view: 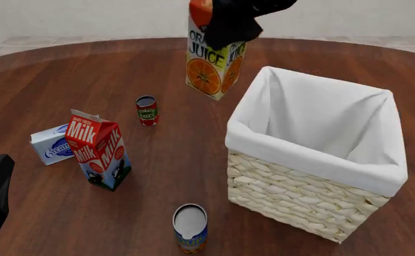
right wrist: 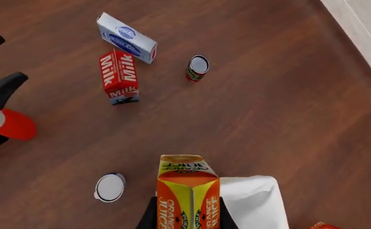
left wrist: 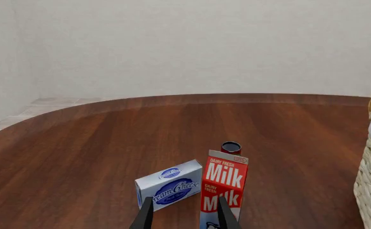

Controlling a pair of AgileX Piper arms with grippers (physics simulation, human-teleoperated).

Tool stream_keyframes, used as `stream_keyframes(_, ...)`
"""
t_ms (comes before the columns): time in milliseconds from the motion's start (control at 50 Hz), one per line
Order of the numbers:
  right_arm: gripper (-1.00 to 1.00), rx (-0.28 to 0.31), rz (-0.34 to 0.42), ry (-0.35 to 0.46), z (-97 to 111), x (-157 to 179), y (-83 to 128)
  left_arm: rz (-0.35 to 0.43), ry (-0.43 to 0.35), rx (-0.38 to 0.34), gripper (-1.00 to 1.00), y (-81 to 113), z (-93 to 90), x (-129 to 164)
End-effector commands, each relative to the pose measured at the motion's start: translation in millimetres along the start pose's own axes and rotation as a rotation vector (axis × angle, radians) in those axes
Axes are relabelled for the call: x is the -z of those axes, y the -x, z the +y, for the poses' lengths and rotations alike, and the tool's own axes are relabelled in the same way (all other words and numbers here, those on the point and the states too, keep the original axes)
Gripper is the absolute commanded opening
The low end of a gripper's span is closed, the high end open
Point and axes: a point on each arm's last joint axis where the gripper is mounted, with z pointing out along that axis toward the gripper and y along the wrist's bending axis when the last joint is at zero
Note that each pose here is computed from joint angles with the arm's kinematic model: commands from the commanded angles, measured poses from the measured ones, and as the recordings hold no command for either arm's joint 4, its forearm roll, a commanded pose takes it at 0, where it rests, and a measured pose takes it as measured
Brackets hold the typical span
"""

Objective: Pick up the orange juice, and put it in the basket.

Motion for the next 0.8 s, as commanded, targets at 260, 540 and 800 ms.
stream_keyframes(260,-1.00,-0.047,-0.046,-0.131,-37,46,-22,0.000,0.000,0.000,1.00,0.0,0.0,0)
stream_keyframes(540,-1.00,-0.075,0.066,-0.186,-62,40,-59,0.000,0.000,0.000,1.00,0.0,0.0,0)
stream_keyframes(800,-1.00,-0.106,0.156,-0.192,-73,27,-84,0.000,0.000,0.000,1.00,0.0,0.0,0)
